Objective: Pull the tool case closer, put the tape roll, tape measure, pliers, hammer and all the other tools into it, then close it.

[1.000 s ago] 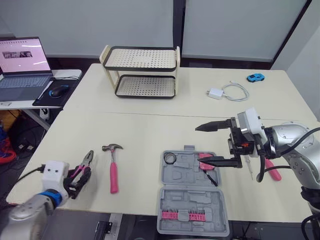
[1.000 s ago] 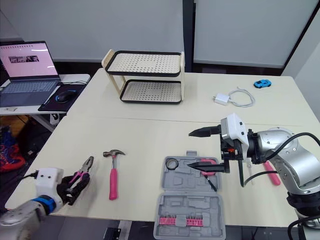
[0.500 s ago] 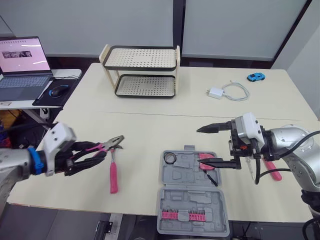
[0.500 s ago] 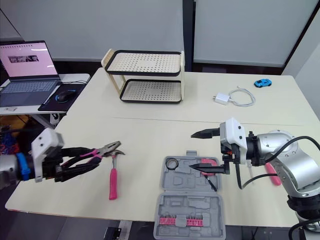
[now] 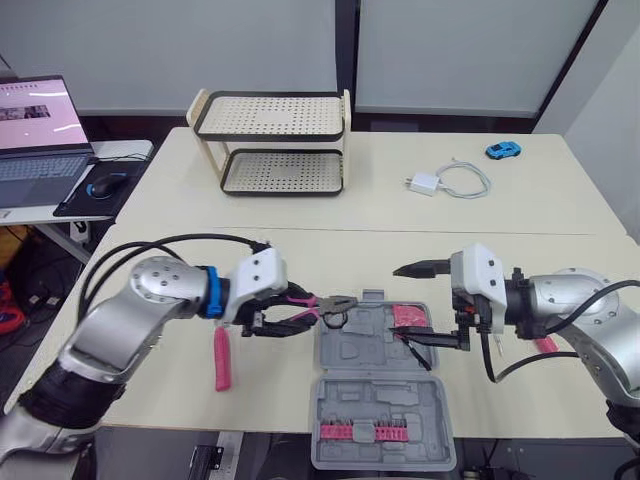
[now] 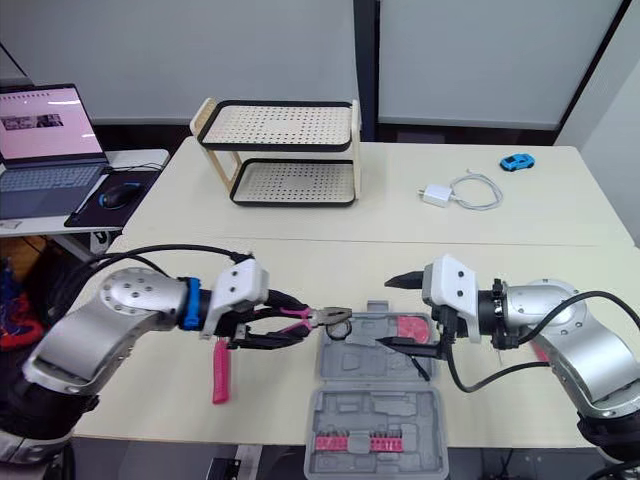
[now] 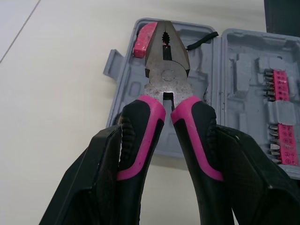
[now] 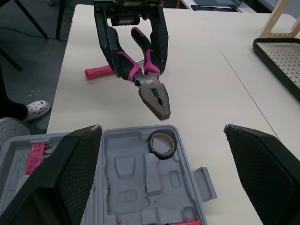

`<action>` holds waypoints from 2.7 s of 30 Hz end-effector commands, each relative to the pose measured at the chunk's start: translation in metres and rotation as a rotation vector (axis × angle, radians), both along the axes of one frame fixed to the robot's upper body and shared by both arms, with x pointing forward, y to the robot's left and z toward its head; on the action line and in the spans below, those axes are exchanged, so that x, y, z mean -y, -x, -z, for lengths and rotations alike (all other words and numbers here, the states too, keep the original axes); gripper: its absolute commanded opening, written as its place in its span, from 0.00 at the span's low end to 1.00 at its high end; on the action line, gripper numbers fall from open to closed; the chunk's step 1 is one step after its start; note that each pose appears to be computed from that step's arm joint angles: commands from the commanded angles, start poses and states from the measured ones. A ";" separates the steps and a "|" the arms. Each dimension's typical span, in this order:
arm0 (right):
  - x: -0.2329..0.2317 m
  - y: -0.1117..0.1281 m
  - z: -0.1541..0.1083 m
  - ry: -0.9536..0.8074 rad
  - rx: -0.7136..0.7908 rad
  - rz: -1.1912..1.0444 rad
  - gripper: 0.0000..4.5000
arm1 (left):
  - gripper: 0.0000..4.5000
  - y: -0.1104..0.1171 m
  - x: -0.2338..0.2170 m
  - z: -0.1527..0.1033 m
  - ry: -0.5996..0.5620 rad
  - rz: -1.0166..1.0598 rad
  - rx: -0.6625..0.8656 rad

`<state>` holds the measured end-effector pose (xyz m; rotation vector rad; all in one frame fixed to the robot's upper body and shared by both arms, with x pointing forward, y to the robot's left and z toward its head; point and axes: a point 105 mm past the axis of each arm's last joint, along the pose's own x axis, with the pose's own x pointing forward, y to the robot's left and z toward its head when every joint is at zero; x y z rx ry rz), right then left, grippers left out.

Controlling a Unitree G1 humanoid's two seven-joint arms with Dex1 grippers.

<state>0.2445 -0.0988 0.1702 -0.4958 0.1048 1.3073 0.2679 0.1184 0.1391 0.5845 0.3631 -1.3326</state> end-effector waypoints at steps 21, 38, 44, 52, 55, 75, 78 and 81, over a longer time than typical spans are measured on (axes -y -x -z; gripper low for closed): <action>-0.031 -0.023 0.025 0.167 0.016 -0.013 1.00 | 0.59 -0.010 0.051 -0.007 -0.009 0.147 0.132; -0.040 -0.031 0.025 0.199 0.026 -0.037 0.71 | 0.59 -0.010 0.052 -0.006 -0.019 0.156 0.138; -0.043 -0.030 0.025 0.197 0.030 -0.050 0.27 | 0.59 -0.009 0.052 -0.005 -0.025 0.161 0.141; -0.041 -0.030 0.025 0.204 0.031 -0.059 0.27 | 0.59 -0.010 0.050 -0.006 0.000 0.144 0.142; -0.038 -0.030 0.025 0.215 0.036 -0.060 0.27 | 0.67 -0.008 0.048 -0.010 0.034 0.140 0.125; -0.023 -0.013 0.039 0.385 0.002 -0.104 0.27 | 1.00 0.047 -0.041 -0.021 0.200 0.116 0.029; -0.020 -0.010 0.046 0.446 -0.011 -0.103 0.27 | 1.00 0.045 -0.042 -0.026 0.286 0.081 0.081; -0.017 -0.005 0.054 0.497 -0.052 -0.102 0.27 | 1.00 0.046 -0.049 -0.025 0.313 0.058 0.107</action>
